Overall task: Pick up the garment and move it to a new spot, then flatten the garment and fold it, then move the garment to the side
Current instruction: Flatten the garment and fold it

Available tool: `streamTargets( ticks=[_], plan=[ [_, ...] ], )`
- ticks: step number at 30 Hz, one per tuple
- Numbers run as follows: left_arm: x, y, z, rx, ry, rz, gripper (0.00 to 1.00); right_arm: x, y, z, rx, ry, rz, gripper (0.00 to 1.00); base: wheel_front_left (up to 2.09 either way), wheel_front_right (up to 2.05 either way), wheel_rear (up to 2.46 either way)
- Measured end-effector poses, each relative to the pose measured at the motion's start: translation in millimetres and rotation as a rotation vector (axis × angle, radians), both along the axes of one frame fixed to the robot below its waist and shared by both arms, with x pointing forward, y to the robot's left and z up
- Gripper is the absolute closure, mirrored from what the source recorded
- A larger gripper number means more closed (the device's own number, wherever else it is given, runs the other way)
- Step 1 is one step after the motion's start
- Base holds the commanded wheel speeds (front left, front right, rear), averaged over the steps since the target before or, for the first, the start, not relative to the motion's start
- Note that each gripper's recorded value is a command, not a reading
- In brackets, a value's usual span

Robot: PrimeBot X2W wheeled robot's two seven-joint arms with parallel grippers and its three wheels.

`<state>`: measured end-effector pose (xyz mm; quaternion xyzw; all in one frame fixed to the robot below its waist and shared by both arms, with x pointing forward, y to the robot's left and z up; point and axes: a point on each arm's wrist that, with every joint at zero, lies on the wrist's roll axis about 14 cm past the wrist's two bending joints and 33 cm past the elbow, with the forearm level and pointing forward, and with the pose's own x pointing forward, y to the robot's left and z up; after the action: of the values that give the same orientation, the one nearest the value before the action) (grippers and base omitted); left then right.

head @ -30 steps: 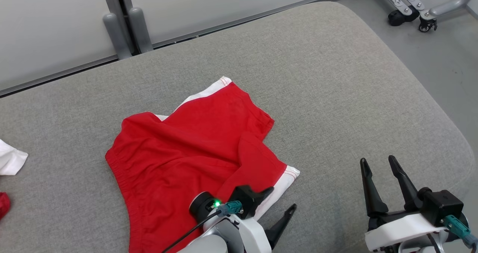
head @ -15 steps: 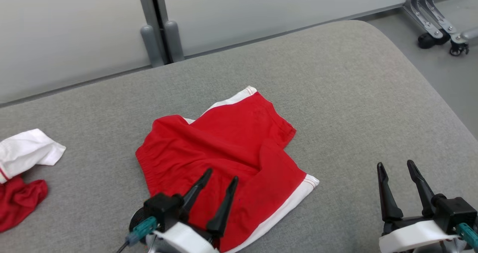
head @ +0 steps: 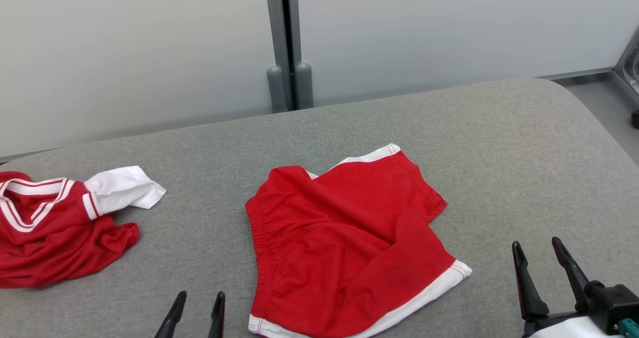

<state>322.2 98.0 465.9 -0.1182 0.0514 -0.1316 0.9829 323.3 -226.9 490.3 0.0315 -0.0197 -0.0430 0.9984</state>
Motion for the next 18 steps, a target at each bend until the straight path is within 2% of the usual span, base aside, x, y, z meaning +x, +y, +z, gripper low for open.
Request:
streamTargets(
  ticks=[6,18],
  plan=[
    [-11,43,-7,0.035,0.0,0.113,0.0,2,12,-5,0.006,0.013,0.038,0.0,0.0,0.0,0.0],
    [-15,64,-7,0.051,-0.014,0.17,0.0,2,28,-15,0.016,0.044,0.083,0.0,0.0,0.0,0.0]
  ],
)
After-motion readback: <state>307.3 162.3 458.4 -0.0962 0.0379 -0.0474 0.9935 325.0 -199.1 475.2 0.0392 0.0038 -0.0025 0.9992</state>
